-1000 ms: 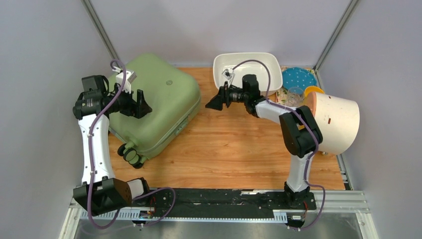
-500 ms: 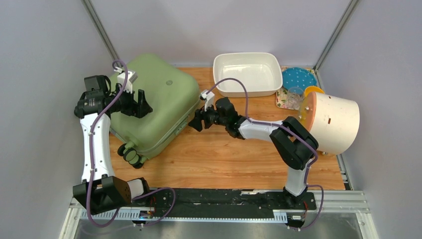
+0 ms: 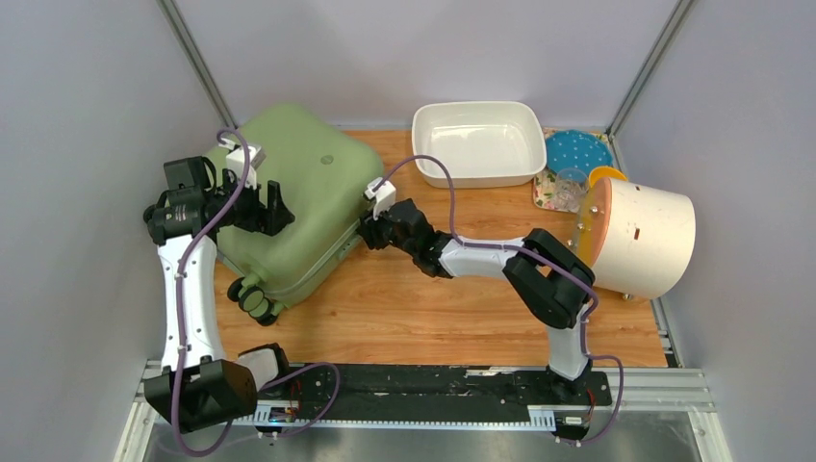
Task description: Open, take out, and arrange the luggage
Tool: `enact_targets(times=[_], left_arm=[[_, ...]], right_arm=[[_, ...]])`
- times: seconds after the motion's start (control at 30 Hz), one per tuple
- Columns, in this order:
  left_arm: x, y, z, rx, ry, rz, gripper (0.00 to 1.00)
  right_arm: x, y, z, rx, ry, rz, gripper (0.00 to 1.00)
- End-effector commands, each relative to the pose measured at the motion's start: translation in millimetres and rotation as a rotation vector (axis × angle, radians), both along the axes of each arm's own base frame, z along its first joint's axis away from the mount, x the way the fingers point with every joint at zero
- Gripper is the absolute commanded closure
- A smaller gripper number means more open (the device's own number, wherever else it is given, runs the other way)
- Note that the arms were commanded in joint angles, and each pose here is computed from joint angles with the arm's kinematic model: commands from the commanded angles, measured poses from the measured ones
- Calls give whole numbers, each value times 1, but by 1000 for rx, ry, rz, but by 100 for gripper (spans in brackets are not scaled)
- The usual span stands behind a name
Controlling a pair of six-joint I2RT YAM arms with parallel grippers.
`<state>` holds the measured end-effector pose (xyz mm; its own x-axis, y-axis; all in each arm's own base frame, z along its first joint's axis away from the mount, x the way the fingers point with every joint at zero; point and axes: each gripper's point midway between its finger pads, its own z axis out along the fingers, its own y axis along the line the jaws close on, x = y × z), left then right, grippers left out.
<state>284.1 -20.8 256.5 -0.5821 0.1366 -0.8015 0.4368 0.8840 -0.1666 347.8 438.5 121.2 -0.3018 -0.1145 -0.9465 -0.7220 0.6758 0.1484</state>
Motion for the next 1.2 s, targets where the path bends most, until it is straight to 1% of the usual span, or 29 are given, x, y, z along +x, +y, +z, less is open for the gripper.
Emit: enact_targets(times=[0.0,0.03,0.07,0.1,0.13,0.17,0.2,0.23,0.27,0.33,0.4,0.43,0.5,0.53,0.57,0.63,0.7,0.73,0.77,0.8,0.83,0.9,0.93,1.0,1.03,1.07,1.1,1.13,1.17], left_arm=[[-1,1,8,13,-43,15,14],[-2,1,8,16,-45,15,14],[-2,1,6,19,-40,17,14],[-2,3,3,24,-34,26,14],[-1,8,-2,42,-16,47,14],[-1,10,-5,50,-6,54,14],[0,12,-8,59,3,60,15],[1,16,-14,71,23,74,16],[3,18,-16,74,30,78,16],[6,20,-22,80,46,84,18],[9,23,-25,80,56,96,18],[11,24,-27,79,64,97,19],[14,24,-30,78,67,100,19],[15,25,-32,80,70,101,20],[17,27,-34,85,74,104,20],[20,29,-37,91,87,105,21],[22,31,-38,98,95,102,22],[25,33,-40,103,102,104,23],[27,34,-41,107,108,104,23],[28,34,-43,105,115,105,24],[33,35,-42,103,119,101,24],[38,35,-40,94,127,94,25],[46,36,-35,88,119,87,26],[55,36,-27,75,109,85,26],[65,35,-16,64,81,75,26],[71,36,-10,47,72,96,24],[85,41,0,51,24,127,23],[98,58,7,94,-1,210,22],[109,68,13,95,-19,288,22]], right_arm=[[24,6,24,7,-129,-112,67],[24,1,21,-8,-134,-129,71],[24,-2,25,-12,-146,-129,80],[24,-7,26,-36,-165,-126,87],[22,-14,20,-52,-160,-119,92],[26,-23,28,-46,-169,-123,100],[25,-26,28,-42,-162,-98,100],[26,-33,25,-77,-165,-88,100],[33,-44,25,-86,-163,-95,100],[35,-51,19,-99,-143,-50,100],[51,-66,16,-112,-126,-71,100],[48,-61,15,-95,-110,-13,100],[57,-69,14,-75,-99,13,100],[55,-65,17,-57,-104,67,100],[62,-71,15,-66,-117,71,100],[67,-67,22,-50,-141,139,100],[82,-76,19,-66,-159,171,100],[87,-71,30,-52,-177,216,100],[99,-80,24,-69,-184,221,100],[100,-80,29,-55,-195,265,100],[108,-81,39,-43,-214,279,100],[122,-91,35,-41,-212,296,100],[121,-91,35,-36,-203,334,100],[129,-95,36,-35,-221,356,100],[127,-94,36,-29,-221,380,100],[128,-93,35,-26,-223,396,100],[125,-92,34,-19,-219,417,100],[122,-89,35,-6,-214,427,100],[120,-87,36,5,-207,436,100]])
